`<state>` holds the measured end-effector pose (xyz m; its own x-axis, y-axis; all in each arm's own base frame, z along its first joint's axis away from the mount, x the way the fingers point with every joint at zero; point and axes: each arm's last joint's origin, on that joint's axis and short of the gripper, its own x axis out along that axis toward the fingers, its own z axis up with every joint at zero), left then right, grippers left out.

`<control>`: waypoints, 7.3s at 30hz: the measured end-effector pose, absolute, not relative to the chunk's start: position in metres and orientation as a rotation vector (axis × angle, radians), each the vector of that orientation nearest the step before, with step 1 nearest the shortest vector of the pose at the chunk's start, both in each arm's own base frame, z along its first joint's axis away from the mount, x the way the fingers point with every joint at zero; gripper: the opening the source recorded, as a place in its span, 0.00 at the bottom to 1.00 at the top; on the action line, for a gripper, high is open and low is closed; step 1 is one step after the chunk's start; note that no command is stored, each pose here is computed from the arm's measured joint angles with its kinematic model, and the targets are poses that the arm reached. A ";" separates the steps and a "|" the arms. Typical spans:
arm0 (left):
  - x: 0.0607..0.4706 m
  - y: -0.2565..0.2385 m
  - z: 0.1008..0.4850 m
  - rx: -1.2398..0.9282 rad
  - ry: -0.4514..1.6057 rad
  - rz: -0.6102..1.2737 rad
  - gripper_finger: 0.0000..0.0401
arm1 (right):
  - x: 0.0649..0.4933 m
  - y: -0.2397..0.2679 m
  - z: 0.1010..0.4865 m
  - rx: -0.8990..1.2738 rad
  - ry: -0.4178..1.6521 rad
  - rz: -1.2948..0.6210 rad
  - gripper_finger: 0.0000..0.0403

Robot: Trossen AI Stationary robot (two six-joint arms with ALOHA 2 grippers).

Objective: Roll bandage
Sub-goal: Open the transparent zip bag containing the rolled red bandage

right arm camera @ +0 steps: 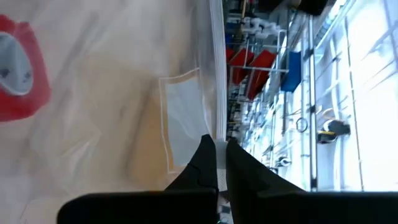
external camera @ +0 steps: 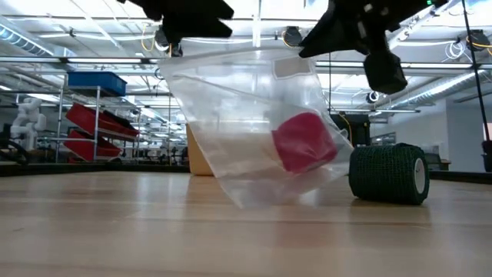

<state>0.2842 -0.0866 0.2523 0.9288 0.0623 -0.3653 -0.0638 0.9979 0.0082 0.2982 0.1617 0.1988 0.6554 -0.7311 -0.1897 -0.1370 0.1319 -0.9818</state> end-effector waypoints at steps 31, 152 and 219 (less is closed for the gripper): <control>0.302 -0.087 0.225 0.037 0.436 0.079 0.39 | 0.296 0.181 0.204 -1.495 0.748 -0.511 0.01; 0.263 -0.129 0.248 0.248 0.221 0.082 0.15 | 0.308 0.139 0.269 -1.213 0.490 -0.125 0.00; 0.276 -0.111 0.234 0.281 0.294 0.176 0.01 | 0.310 0.122 0.255 -0.656 0.564 -0.126 0.04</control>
